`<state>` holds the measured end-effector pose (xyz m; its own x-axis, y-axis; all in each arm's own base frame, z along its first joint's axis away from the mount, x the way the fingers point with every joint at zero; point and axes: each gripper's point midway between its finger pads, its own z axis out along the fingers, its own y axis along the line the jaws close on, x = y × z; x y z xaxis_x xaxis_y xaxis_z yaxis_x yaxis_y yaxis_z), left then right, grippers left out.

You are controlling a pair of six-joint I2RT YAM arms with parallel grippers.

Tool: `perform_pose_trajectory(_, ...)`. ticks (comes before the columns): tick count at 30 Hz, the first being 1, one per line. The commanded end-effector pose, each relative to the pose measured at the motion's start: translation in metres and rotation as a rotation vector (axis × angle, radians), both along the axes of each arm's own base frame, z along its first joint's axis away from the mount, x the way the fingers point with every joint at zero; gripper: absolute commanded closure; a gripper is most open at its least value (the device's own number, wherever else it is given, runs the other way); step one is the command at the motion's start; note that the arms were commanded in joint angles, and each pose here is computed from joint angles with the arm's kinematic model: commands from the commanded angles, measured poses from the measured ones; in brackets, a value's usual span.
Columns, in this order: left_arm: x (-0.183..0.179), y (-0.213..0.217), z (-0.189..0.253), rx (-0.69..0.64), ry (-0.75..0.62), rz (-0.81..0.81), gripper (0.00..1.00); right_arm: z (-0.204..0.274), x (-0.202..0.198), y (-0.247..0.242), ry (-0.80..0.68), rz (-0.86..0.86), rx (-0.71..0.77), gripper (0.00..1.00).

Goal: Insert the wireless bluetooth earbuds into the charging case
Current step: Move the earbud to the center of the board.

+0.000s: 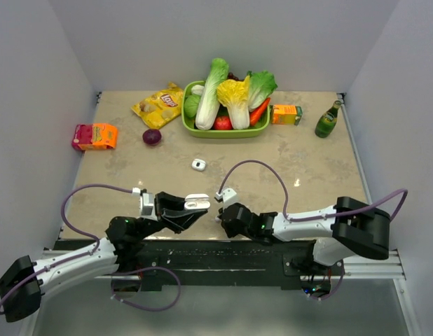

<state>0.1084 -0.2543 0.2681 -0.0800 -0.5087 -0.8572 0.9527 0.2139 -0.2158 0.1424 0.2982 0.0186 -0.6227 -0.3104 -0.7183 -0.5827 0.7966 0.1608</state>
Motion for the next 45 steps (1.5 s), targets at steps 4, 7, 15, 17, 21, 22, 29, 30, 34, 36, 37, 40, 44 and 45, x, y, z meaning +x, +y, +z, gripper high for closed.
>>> perform_pose_trajectory(4,0.001,0.004,-0.044,0.079,0.021,0.027,1.0,0.021,0.018,0.033,-0.011,-0.003,0.122,1.0)
perform_pose_trajectory(7,0.002,0.003,-0.046,0.085,0.022,0.029,1.0,0.018,0.022,0.034,-0.01,-0.008,0.11,1.0)
perform_pose_trajectory(15,0.003,0.002,-0.047,0.092,0.023,0.032,1.0,0.013,0.029,0.034,-0.003,-0.016,0.108,1.0)
perform_pose_trajectory(17,0.003,0.002,-0.047,0.093,0.025,0.031,1.0,0.014,0.029,0.037,0.0,-0.012,0.115,1.0)
perform_pose_trajectory(21,0.003,0.002,-0.049,0.098,0.03,0.03,1.0,0.011,0.032,0.04,0.002,-0.012,0.109,1.0)
perform_pose_trajectory(22,0.003,0.002,-0.049,0.097,0.029,0.03,1.0,0.011,0.032,0.041,0.003,-0.009,0.109,1.0)
perform_pose_trajectory(29,0.003,0.002,-0.051,0.099,0.038,0.029,1.0,0.006,0.045,0.049,0.018,-0.026,0.111,1.0)
perform_pose_trajectory(30,0.003,0.002,-0.052,0.101,0.039,0.029,1.0,0.006,0.046,0.051,0.017,-0.025,0.114,1.0)
perform_pose_trajectory(34,0.004,0.002,-0.054,0.104,0.043,0.033,1.0,0.012,0.052,0.06,0.009,-0.014,0.132,0.96)
perform_pose_trajectory(36,0.004,0.002,-0.053,0.102,0.043,0.033,1.0,0.019,0.054,0.065,0.0,0.003,0.148,0.86)
perform_pose_trajectory(37,0.004,0.002,-0.054,0.104,0.043,0.032,1.0,0.024,0.053,0.069,-0.005,0.017,0.163,0.82)
perform_pose_trajectory(40,0.003,0.002,-0.054,0.104,0.038,0.03,1.0,0.047,0.049,0.073,-0.026,0.057,0.206,0.64)
perform_pose_trajectory(44,0.002,0.003,-0.049,0.092,0.025,0.029,1.0,0.081,0.052,0.062,-0.082,0.042,0.245,0.54)
perform_pose_trajectory(45,0.002,0.003,-0.049,0.09,0.025,0.031,1.0,0.09,0.054,0.06,-0.098,0.035,0.253,0.53)
